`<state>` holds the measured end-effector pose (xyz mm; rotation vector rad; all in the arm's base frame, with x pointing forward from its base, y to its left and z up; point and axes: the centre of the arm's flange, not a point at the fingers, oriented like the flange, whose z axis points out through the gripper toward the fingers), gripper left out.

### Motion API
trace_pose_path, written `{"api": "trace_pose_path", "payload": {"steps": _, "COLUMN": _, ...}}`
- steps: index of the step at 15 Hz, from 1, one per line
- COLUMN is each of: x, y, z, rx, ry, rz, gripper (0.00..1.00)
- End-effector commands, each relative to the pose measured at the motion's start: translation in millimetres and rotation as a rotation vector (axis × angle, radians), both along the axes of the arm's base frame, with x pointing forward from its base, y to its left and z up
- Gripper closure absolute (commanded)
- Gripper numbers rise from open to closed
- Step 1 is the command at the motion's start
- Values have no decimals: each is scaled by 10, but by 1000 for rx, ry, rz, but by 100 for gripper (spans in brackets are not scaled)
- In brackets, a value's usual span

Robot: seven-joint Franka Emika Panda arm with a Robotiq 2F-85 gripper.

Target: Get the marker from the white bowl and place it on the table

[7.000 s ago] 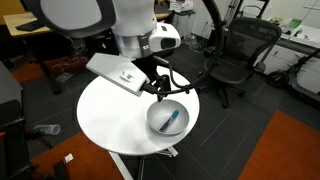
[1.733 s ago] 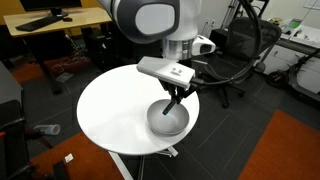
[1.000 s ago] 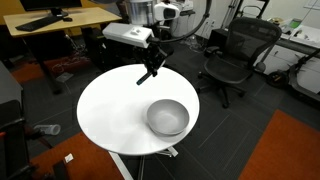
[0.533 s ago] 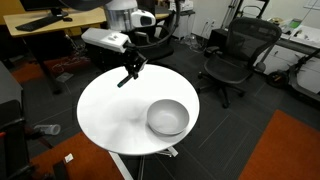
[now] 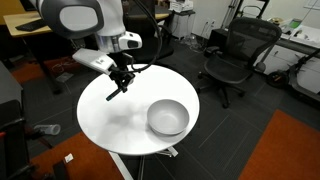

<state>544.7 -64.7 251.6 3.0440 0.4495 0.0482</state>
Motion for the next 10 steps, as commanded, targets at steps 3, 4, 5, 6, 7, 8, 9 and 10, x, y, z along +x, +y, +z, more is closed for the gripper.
{"api": "trace_pose_path", "payload": {"steps": 3, "x": -89, "y": 53, "z": -443, "rx": -16, "ry": 21, "rz": -67, "gripper": 95}}
{"api": "trace_pose_path", "payload": {"steps": 4, "x": -92, "y": 42, "z": -523, "rx": -20, "ry": 28, "rz": -80, "gripper": 95}}
{"api": "trace_pose_path", "payload": {"steps": 5, "x": -82, "y": 37, "z": -606, "rx": -23, "ry": 36, "rz": -102, "gripper": 95}}
{"api": "trace_pose_path", "payload": {"steps": 6, "x": -80, "y": 20, "z": -681, "rx": -28, "ry": 41, "rz": -120, "gripper": 95}}
{"api": "trace_pose_path", "payload": {"steps": 7, "x": -72, "y": 9, "z": -751, "rx": -33, "ry": 48, "rz": -135, "gripper": 95}}
{"api": "trace_pose_path", "payload": {"steps": 8, "x": -68, "y": -5, "z": -818, "rx": -38, "ry": 55, "rz": -149, "gripper": 95}}
{"api": "trace_pose_path", "payload": {"steps": 9, "x": -59, "y": -15, "z": -885, "rx": -41, "ry": 62, "rz": -163, "gripper": 95}}
{"api": "trace_pose_path", "payload": {"steps": 10, "x": -53, "y": -25, "z": -930, "rx": -39, "ry": 68, "rz": -171, "gripper": 95}}
